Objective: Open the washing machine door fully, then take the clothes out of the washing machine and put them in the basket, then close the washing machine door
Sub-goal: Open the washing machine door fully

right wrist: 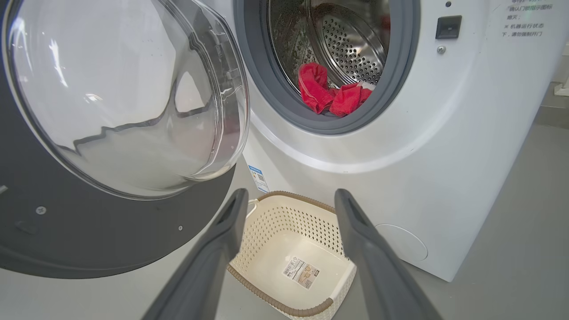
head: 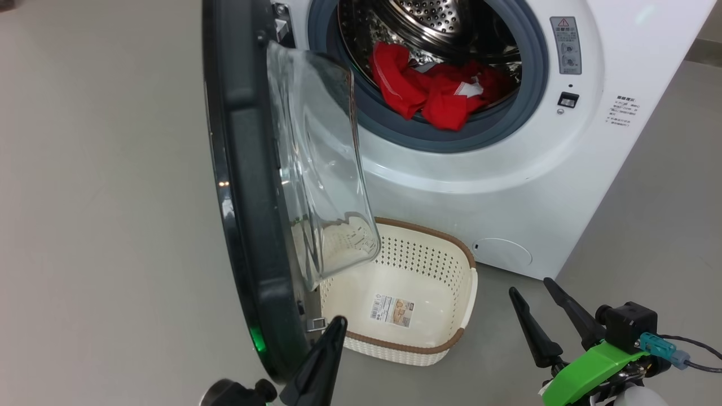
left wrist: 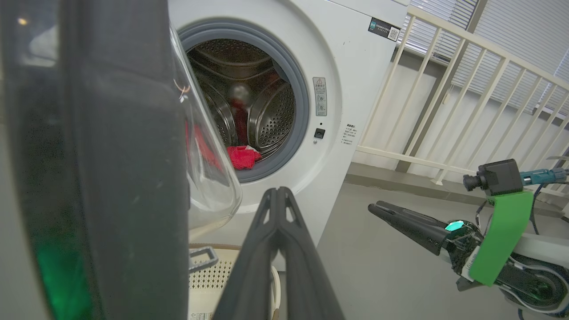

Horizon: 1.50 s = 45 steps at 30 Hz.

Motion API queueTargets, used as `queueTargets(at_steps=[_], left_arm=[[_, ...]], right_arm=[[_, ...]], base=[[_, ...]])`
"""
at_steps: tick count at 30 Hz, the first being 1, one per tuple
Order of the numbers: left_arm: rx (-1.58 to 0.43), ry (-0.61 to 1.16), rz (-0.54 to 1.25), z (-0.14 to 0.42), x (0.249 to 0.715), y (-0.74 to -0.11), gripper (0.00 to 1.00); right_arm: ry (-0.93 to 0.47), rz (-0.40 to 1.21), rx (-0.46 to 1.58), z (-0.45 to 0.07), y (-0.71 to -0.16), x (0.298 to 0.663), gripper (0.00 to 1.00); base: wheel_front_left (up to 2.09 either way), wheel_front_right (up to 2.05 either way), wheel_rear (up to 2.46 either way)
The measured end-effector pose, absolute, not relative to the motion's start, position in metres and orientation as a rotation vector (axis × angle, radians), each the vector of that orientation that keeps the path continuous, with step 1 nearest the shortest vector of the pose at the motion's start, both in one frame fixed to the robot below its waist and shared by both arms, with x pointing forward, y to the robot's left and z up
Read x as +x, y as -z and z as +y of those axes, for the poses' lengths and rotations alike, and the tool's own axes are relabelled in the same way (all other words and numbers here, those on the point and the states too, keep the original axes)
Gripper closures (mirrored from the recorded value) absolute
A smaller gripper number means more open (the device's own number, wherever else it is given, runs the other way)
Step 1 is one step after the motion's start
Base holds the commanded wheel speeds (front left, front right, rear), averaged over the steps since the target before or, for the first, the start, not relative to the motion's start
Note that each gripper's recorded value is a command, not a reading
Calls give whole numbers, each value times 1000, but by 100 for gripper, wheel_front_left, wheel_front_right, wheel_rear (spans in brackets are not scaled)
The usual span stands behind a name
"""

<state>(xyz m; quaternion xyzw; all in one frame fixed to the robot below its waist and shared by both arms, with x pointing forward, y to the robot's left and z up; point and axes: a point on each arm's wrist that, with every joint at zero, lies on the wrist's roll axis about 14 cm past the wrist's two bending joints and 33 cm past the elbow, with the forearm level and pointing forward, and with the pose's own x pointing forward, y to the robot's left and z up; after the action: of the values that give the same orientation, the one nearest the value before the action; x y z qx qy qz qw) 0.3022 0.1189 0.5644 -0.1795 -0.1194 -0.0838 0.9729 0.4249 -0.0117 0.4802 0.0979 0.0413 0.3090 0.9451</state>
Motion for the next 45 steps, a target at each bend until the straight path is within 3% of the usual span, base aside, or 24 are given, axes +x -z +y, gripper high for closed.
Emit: queueTargets(at_steps=[9, 23, 45], left_arm=[[-375, 119, -103, 129, 307, -519, 100], [-356, -2, -94, 164, 307, -511, 100], [-211, -423, -38, 312, 282, -484, 100]], right_arm=[[-623, 93, 203, -14, -477, 425, 0], [-646, 100, 206, -6, -475, 424, 0], [-671, 134, 204, 1, -461, 429, 0]], base=[[0, 0, 0], [0, 0, 0], [0, 0, 0]])
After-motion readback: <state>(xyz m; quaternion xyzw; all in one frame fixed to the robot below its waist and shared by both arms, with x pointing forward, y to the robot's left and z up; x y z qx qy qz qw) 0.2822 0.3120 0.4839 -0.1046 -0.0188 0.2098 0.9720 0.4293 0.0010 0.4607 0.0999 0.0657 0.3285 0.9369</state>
